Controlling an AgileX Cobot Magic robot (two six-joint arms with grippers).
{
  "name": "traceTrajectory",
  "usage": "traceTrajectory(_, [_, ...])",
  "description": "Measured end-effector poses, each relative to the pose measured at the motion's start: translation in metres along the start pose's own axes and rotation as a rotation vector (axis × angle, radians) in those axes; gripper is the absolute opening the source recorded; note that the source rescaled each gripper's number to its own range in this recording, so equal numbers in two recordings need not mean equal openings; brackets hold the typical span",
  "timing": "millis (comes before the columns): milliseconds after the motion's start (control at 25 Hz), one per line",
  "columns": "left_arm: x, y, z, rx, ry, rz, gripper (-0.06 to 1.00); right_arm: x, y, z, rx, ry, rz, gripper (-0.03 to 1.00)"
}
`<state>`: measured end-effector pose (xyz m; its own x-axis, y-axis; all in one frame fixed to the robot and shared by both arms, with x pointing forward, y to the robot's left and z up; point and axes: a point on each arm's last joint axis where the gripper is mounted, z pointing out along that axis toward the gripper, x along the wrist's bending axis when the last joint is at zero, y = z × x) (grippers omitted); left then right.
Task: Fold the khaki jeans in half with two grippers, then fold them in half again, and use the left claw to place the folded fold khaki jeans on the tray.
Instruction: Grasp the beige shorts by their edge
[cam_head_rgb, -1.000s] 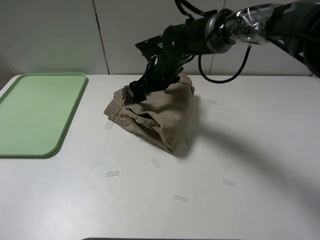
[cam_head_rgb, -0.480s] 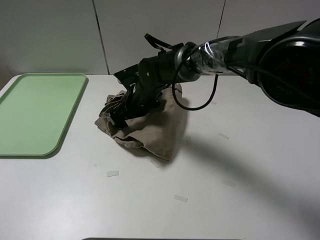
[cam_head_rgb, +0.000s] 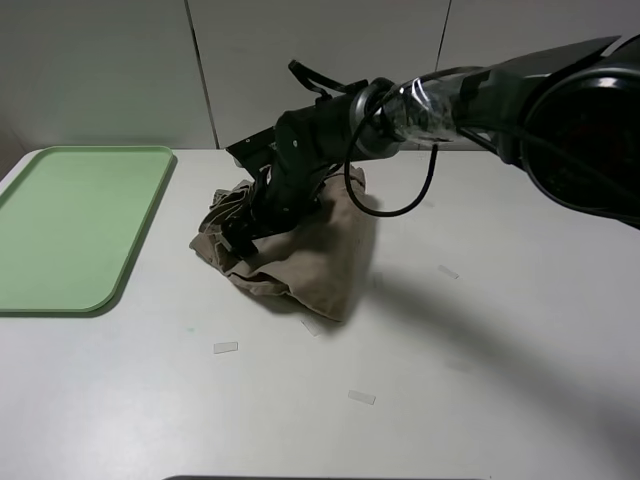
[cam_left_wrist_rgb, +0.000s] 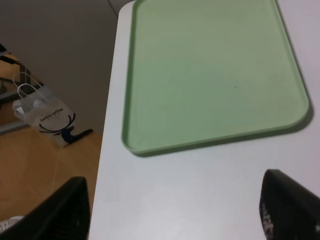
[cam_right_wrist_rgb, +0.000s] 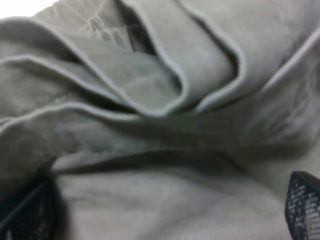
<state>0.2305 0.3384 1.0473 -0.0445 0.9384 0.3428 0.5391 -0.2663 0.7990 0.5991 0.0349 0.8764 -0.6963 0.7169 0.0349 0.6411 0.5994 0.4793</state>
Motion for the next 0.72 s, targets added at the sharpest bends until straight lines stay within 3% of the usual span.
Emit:
traceTrajectory(120, [0.0, 0.0, 0.0, 0.0, 0.001, 0.0, 0.73, 0.002, 0.01, -0.018, -0.006, -0.002, -0.019, 1.0])
traceTrajectory(520, [0.0, 0.0, 0.0, 0.0, 0.001, 0.0, 0.73, 0.002, 0.046, -0.039, -0.179, -0.059, -0.111, 1.0])
traceTrajectory(720, [0.0, 0.0, 0.0, 0.0, 0.001, 0.0, 0.73, 0.004, 0.046, -0.036, -0.182, -0.057, -0.132, 1.0])
